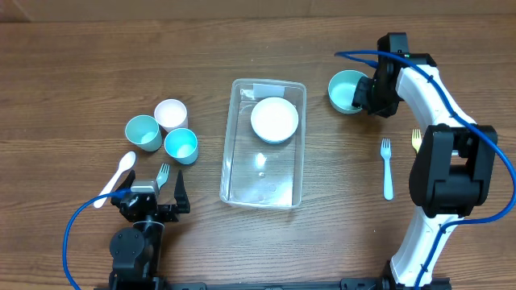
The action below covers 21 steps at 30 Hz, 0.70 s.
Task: Pack container
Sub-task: 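Release the pink bowl and move the right gripper to the far teal bowl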
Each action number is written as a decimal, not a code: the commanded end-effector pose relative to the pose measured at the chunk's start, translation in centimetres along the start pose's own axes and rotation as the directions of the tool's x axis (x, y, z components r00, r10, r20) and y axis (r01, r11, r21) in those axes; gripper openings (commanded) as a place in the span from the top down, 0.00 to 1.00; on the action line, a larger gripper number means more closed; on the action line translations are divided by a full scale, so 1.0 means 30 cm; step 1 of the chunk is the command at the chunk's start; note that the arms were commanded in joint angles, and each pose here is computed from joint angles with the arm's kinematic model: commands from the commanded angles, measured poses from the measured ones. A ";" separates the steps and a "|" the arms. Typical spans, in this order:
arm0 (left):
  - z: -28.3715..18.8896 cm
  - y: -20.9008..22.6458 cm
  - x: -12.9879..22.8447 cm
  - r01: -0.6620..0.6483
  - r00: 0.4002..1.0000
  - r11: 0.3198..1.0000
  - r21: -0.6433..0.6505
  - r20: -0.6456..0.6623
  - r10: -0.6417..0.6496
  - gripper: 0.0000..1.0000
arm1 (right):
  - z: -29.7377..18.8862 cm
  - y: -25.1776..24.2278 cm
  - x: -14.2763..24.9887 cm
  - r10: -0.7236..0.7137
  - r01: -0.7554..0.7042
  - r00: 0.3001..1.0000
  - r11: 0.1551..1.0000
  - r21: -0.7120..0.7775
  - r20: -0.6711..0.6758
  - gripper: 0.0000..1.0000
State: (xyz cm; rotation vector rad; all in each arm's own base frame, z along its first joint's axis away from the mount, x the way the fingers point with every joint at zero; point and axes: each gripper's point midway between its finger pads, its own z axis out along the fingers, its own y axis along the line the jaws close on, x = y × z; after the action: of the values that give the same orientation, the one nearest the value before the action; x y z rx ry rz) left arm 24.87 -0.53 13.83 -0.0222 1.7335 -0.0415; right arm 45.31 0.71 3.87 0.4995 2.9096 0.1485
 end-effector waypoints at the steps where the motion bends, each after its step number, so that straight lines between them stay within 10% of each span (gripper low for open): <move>1: 0.001 0.002 0.006 -0.021 1.000 1.000 0.001 -0.002 0.021 0.00 | -0.019 0.016 -0.011 -0.004 0.005 1.000 1.000 -0.016 0.017 0.63; 13: 0.001 0.002 0.006 -0.021 1.000 1.000 0.001 -0.002 0.021 0.00 | -0.019 0.012 -0.005 -0.004 0.004 1.000 1.000 -0.009 0.010 0.96; 21: 0.001 0.002 0.006 -0.021 1.000 1.000 0.001 -0.002 0.021 0.00 | -0.019 0.011 -0.002 -0.004 0.004 1.000 1.000 -0.009 0.006 0.96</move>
State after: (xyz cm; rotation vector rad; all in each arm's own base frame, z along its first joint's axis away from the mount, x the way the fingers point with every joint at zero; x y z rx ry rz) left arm 24.87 -0.54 13.83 -0.0219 1.7335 -0.0418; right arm 45.17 0.80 3.85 0.4991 2.9163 0.1545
